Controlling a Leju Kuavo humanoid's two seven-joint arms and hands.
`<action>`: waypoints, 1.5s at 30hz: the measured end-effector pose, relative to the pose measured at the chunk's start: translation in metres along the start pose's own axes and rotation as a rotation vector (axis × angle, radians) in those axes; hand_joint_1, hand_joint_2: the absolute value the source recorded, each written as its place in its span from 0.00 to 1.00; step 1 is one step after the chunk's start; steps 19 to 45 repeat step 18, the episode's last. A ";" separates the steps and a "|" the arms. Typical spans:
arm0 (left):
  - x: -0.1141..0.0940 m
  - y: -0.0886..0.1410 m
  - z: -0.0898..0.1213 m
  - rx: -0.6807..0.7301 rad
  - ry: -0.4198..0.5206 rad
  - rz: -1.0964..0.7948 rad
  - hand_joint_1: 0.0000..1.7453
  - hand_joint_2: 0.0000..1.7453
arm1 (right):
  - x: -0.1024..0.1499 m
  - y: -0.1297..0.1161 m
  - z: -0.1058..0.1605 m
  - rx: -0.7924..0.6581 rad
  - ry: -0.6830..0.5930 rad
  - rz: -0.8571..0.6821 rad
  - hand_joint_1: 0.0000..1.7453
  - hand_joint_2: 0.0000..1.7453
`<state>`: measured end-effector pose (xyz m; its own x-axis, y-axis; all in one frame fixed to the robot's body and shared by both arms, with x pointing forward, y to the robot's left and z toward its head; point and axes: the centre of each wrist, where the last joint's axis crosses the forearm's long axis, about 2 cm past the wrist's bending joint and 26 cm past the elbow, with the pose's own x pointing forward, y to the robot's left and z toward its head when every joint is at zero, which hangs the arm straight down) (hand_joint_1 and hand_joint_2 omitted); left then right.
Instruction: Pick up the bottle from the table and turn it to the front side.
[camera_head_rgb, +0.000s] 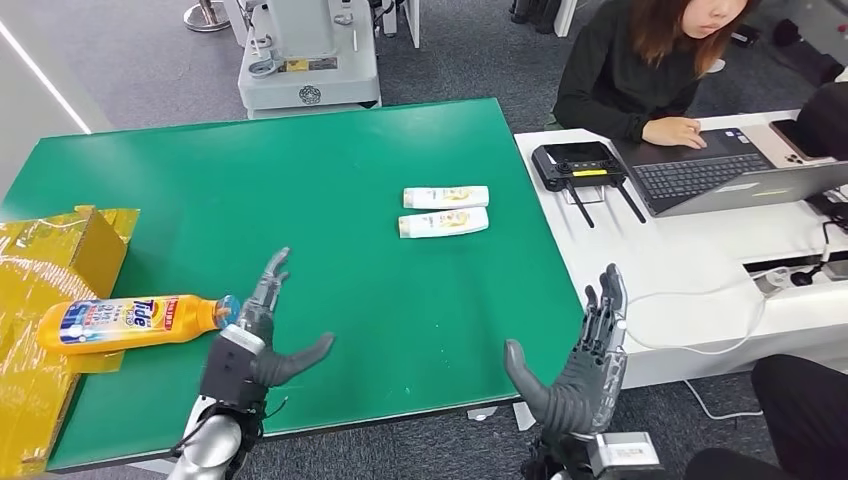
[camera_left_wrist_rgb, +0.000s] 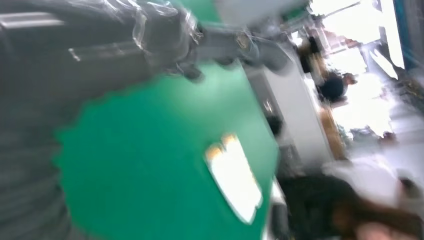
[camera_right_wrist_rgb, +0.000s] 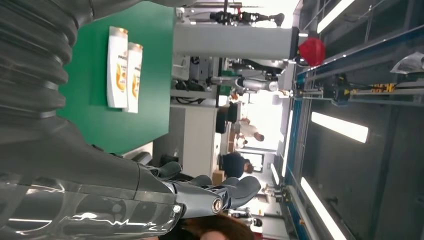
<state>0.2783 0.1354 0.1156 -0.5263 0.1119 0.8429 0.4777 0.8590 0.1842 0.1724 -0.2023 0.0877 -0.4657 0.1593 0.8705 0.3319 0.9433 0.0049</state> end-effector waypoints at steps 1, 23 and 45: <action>0.005 -0.002 -0.002 0.010 -0.025 0.006 0.00 1.00 | 0.002 0.000 0.001 0.002 -0.001 -0.005 0.00 1.00; 0.025 -0.006 -0.001 0.036 -0.127 0.014 0.00 1.00 | 0.008 0.002 0.002 0.029 -0.008 -0.054 0.00 1.00; 0.025 -0.006 -0.001 0.036 -0.127 0.014 0.00 1.00 | 0.008 0.002 0.002 0.029 -0.008 -0.054 0.00 1.00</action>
